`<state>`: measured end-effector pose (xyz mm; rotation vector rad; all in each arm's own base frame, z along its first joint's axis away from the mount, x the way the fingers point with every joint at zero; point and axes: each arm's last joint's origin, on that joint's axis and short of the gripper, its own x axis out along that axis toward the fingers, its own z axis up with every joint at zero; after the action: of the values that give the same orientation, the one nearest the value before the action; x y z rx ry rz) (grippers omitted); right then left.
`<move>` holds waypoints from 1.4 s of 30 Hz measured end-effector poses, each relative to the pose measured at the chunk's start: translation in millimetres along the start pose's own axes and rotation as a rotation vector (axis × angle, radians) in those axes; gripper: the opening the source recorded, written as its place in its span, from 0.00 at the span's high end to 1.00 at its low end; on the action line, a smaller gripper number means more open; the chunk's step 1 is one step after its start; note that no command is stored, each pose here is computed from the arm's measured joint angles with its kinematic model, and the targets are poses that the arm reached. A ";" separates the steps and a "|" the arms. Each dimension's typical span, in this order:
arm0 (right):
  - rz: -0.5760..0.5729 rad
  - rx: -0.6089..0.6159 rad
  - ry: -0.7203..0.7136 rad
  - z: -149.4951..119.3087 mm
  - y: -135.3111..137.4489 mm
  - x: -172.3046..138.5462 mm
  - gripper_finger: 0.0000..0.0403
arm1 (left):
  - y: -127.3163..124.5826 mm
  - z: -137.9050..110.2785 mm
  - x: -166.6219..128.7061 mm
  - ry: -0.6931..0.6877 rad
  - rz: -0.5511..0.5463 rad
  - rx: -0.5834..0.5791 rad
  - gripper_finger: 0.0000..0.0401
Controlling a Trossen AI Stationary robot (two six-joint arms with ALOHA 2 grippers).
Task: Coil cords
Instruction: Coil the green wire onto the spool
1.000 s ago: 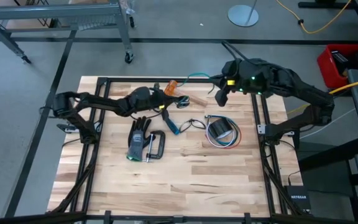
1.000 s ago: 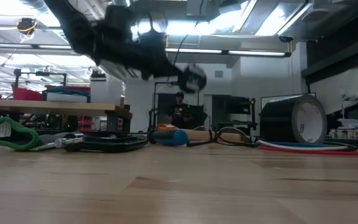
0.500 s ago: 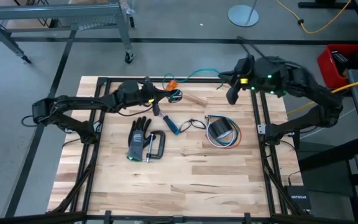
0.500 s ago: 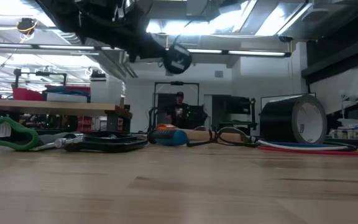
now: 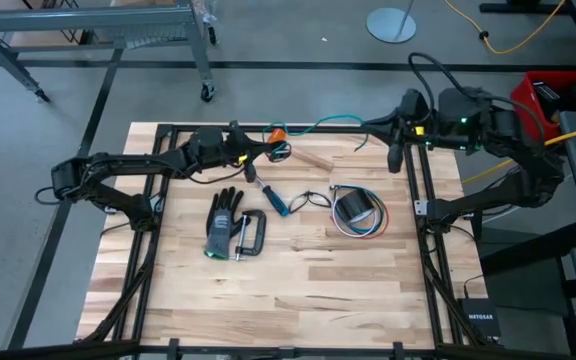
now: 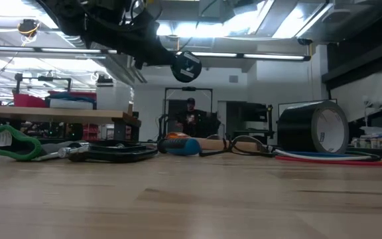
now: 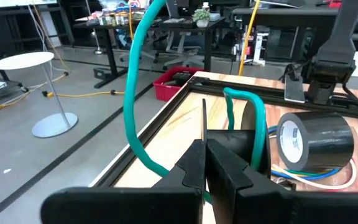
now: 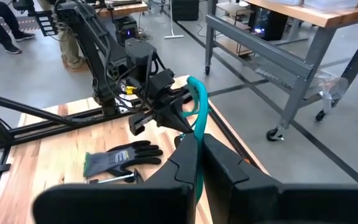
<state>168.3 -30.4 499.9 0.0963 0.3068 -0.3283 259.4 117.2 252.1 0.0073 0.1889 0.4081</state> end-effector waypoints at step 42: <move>-0.023 -0.028 0.130 -7.0 9.6 63.7 0.58 | -1.8 12.9 -0.9 -0.140 -0.055 0.043 1.00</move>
<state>226.9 -39.6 473.9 0.0871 0.4417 -0.3412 261.6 115.6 264.8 0.0723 0.0596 0.3477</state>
